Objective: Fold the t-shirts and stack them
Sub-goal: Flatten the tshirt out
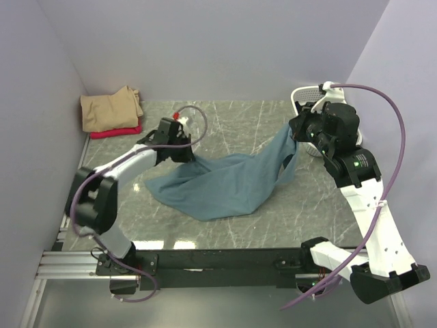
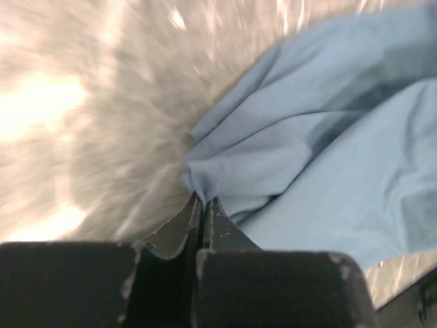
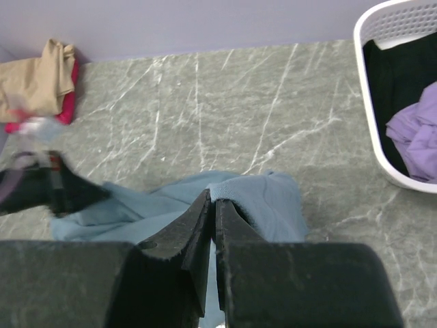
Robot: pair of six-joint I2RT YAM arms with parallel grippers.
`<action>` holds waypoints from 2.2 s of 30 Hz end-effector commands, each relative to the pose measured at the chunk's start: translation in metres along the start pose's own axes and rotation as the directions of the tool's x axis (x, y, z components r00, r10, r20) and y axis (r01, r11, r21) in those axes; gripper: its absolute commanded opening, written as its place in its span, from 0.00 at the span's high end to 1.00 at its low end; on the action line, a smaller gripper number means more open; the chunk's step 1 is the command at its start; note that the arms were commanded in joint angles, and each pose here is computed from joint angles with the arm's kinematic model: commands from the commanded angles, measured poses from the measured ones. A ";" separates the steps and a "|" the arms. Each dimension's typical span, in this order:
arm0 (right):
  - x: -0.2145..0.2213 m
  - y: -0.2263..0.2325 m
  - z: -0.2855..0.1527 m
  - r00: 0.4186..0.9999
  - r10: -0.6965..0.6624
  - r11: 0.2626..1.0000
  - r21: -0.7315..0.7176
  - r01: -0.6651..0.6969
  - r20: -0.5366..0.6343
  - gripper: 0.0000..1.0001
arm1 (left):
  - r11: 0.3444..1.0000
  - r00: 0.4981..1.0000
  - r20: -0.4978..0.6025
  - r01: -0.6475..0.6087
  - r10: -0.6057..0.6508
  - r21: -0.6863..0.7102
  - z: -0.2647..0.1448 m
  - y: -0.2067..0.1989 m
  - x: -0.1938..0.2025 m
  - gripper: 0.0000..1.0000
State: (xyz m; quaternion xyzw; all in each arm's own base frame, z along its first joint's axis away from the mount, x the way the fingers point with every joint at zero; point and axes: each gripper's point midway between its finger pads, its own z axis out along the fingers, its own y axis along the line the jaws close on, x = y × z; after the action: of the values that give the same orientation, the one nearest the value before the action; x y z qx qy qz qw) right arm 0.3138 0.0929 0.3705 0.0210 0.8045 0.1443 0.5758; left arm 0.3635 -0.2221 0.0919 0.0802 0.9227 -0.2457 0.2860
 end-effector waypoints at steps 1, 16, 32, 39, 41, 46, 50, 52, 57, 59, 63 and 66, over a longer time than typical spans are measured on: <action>-0.030 -0.011 -0.016 0.992 0.001 0.998 0.060 -0.008 0.123 0.90 | 0.988 0.939 0.343 0.015 0.039 -0.153 -0.098 -0.010 -0.091 0.99; -0.005 -0.036 0.018 1.000 0.003 0.979 0.205 -0.007 0.021 0.93 | 0.855 0.855 0.495 0.364 -0.151 -0.369 -0.216 0.046 -0.011 0.99; 0.124 -0.027 -0.015 0.943 0.120 0.991 0.098 -0.094 -0.309 0.99 | 0.911 0.924 0.169 0.372 -0.344 -0.179 -0.135 0.000 0.098 0.74; 0.152 -0.028 -0.025 0.914 0.202 0.977 0.135 -0.164 -0.351 0.49 | 0.917 0.935 0.238 0.319 -0.263 -0.240 -0.137 0.003 0.073 0.01; 0.128 -0.038 -0.029 0.946 0.210 0.969 0.183 -0.167 -0.247 0.40 | 0.920 0.930 0.288 0.301 -0.226 -0.250 -0.142 0.003 0.056 0.01; 0.076 -0.049 -0.020 0.985 0.169 0.961 0.228 -0.155 -0.043 0.30 | 0.901 0.885 0.458 0.259 -0.078 -0.348 -0.152 0.013 -0.009 0.01; 0.067 -0.048 0.012 0.991 0.124 0.966 0.235 -0.110 -0.047 0.25 | 0.880 0.862 0.508 0.244 -0.004 -0.407 -0.143 0.013 -0.058 0.00; 0.081 -0.045 0.038 0.987 0.111 0.971 0.224 -0.083 -0.113 0.25 | 0.870 0.875 0.484 0.222 0.021 -0.440 -0.126 0.022 -0.065 0.01; 0.102 -0.040 0.079 0.979 0.110 0.978 0.193 -0.076 -0.171 0.26 | 0.924 0.939 0.343 0.161 -0.035 -0.346 -0.066 0.028 -0.061 0.01; 0.109 -0.040 0.094 0.976 0.103 0.980 0.190 -0.066 -0.194 0.26 | 0.927 0.956 0.287 0.159 -0.059 -0.340 -0.043 0.039 -0.045 0.01; 0.119 -0.039 0.112 0.966 0.095 0.983 0.178 -0.052 -0.241 0.27 | 0.901 0.960 0.259 0.207 -0.111 -0.382 -0.020 0.070 -0.033 0.00; 0.122 -0.040 0.118 0.962 0.085 0.984 0.173 -0.040 -0.258 0.27 | 0.869 0.963 0.238 0.224 -0.127 -0.441 -0.011 0.093 -0.024 0.01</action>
State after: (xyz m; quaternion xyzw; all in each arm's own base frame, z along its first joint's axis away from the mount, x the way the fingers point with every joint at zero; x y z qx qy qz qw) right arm 0.3679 0.0994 0.1847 0.0861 0.9033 0.0795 0.4126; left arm 0.3903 -0.1422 0.0784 -0.0913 0.9302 -0.0454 0.3527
